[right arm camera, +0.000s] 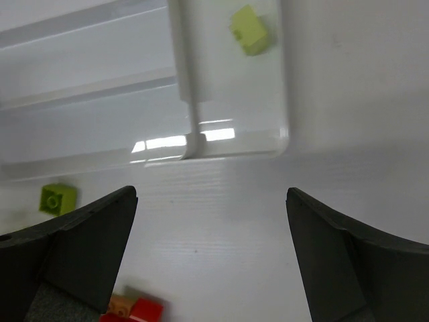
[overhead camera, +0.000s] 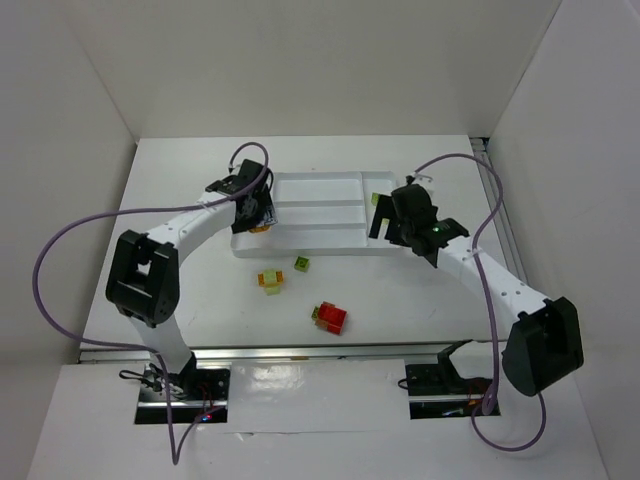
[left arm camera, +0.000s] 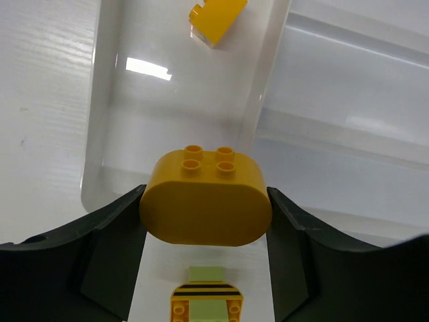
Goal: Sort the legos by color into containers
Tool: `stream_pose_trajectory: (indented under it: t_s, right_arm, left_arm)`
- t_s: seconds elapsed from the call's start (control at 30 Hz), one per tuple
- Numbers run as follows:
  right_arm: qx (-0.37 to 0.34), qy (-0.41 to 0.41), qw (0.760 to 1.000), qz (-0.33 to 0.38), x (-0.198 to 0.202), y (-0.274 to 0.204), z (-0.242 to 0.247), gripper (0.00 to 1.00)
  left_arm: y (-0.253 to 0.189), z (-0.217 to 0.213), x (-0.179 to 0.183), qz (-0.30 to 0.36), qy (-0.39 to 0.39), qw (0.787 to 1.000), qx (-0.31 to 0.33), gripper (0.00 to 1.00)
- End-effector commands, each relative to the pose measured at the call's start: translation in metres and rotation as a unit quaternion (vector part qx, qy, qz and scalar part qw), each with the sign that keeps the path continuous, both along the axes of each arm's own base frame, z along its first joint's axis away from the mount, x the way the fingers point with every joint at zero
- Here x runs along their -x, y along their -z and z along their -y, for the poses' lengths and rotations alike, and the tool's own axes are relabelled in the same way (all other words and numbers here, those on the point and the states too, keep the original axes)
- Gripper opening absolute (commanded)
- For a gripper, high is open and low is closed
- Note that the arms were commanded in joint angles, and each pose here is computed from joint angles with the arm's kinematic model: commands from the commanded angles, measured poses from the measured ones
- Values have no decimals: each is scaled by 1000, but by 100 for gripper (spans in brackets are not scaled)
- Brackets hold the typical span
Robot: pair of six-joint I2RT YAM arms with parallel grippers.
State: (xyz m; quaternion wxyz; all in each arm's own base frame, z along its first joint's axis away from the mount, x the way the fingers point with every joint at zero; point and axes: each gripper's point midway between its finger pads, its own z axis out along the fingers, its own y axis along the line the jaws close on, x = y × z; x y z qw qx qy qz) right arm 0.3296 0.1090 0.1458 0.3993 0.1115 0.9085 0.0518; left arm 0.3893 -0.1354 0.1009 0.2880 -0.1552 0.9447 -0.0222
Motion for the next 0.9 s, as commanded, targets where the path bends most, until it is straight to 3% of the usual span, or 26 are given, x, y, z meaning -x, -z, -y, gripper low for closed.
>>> stream_pose_trajectory:
  t_s: [0.0, 0.03, 0.07, 0.13, 0.3, 0.63, 0.7, 0.73, 0.87]
  right_arm:
    - [-71, -62, 995, 16, 11, -12, -55, 99]
    - [-90, -73, 993, 16, 13, -12, -71, 99]
    - [-93, -102, 990, 5, 23, -4, -96, 99]
    - [-109, -132, 985, -3, 33, 3, -133, 99]
    - [-98, -167, 981, -31, 36, 32, -193, 99]
    - [-87, -170, 981, -29, 10, 62, -250, 95]
    - [-80, -163, 983, -26, 4, 60, -258, 91]
    - [-44, -147, 987, -45, 6, 79, -251, 89]
    - [4, -100, 993, -61, 1, 92, -250, 77]
  left_arm:
    - [-10, 8, -23, 25, 12, 1000, 15, 62]
    - [-5, 3, -25, 20, 1, 1000, 15, 72]
    - [-5, -1, -26, 20, -4, 1000, 15, 92]
    - [-9, 2, -25, 21, 6, 999, 23, 100]
    - [-52, 11, -24, 70, 25, 997, 30, 100]
    - [-181, -13, -5, 197, 3, 978, 61, 100]
    - [-201, -18, 0, 225, 8, 972, 66, 100]
    - [-206, -17, 2, 228, 12, 971, 72, 100]
    - [-202, -20, 5, 224, 11, 972, 73, 100]
